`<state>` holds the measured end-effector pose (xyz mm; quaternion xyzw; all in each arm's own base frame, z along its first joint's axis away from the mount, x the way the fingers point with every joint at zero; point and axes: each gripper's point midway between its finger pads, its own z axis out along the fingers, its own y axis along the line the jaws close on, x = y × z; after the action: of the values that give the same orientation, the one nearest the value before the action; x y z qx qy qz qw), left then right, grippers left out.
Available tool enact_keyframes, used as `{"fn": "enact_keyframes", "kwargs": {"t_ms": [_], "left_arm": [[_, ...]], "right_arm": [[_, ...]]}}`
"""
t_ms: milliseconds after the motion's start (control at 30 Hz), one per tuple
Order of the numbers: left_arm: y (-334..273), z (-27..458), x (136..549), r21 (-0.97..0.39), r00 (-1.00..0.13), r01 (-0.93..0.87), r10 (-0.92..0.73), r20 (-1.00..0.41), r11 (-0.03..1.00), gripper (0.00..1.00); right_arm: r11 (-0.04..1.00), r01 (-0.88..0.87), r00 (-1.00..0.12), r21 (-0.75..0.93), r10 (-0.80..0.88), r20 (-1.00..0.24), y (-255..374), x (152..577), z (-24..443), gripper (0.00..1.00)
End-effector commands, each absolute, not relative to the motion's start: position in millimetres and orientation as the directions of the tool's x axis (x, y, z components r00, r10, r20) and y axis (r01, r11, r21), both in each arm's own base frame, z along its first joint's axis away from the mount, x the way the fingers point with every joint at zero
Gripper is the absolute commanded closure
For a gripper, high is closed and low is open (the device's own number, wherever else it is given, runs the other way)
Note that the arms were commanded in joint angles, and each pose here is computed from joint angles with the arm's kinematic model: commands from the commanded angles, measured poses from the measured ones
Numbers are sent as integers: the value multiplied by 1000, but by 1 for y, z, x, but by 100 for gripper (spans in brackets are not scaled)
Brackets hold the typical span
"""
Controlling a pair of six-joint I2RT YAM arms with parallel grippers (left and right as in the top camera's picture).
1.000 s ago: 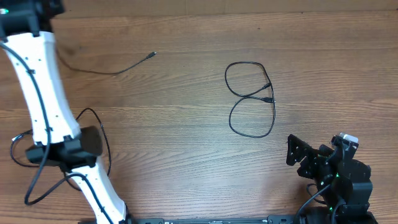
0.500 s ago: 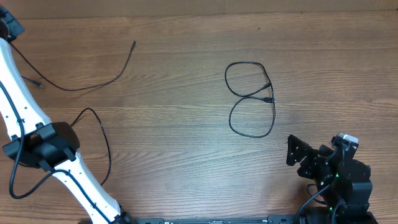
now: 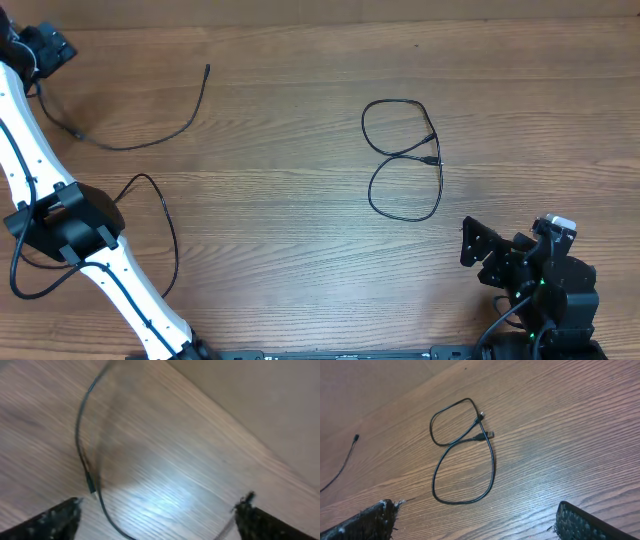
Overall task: Untangle cables
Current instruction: 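Carry the cable to the upper left and lay it down, then move the left gripper back and grasp the last looped cable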
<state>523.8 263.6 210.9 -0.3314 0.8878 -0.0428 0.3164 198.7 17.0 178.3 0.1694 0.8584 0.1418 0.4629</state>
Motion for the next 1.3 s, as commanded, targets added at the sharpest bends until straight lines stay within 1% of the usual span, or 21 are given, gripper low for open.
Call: {"fn": "enact_keyframes", "kwargs": {"t_ms": [0, 200, 300, 433, 567, 767, 900, 1033, 1100, 1200, 1233, 1267], "left_arm": [[254, 218, 524, -342, -578, -536, -631, -517, 772, 0], [225, 224, 524, -436, -625, -453, -626, -466, 778, 0], [200, 226, 528, -468, -681, -362, -571, -458, 806, 0], [166, 221, 531, -434, -753, -271, -470, -460, 859, 0], [118, 218, 539, -418, -809, -173, -371, -456, 892, 0], [28, 213, 548, -355, -869, 21, -159, -470, 935, 0], [-45, 206, 545, -319, -886, 174, 7, -463, 932, 0], [-112, 195, 531, -284, -869, 350, 197, -453, 893, 0], [-147, 187, 520, -252, -825, 482, 338, -453, 839, 0], [-192, 175, 497, -198, -699, 685, 557, -449, 701, 0], [-205, 172, 488, -182, -649, 741, 618, -444, 647, 0], [-223, 168, 476, -164, -578, 804, 689, -438, 571, 0]], "right_arm": [[902, 162, -490, 399, 425, -761, 14, 199, 186, 0], [903, 161, -490, 399, 424, -762, 14, 199, 186, 0], [902, 161, -490, 399, 425, -762, 14, 199, 186, 0], [902, 161, -490, 399, 425, -762, 14, 199, 186, 0], [902, 161, -490, 400, 425, -761, 14, 199, 186, 0], [902, 162, -490, 399, 425, -761, 14, 199, 186, 0], [902, 161, -490, 399, 425, -762, 14, 199, 186, 0], [903, 161, -490, 399, 424, -762, 14, 199, 186, 0], [903, 161, -490, 399, 424, -762, 14, 199, 186, 0], [903, 161, -490, 399, 424, -762, 14, 199, 186, 0], [903, 161, -490, 399, 424, -762, 14, 199, 186, 0], [903, 161, -490, 399, 424, -762, 14, 199, 186, 0]]}}
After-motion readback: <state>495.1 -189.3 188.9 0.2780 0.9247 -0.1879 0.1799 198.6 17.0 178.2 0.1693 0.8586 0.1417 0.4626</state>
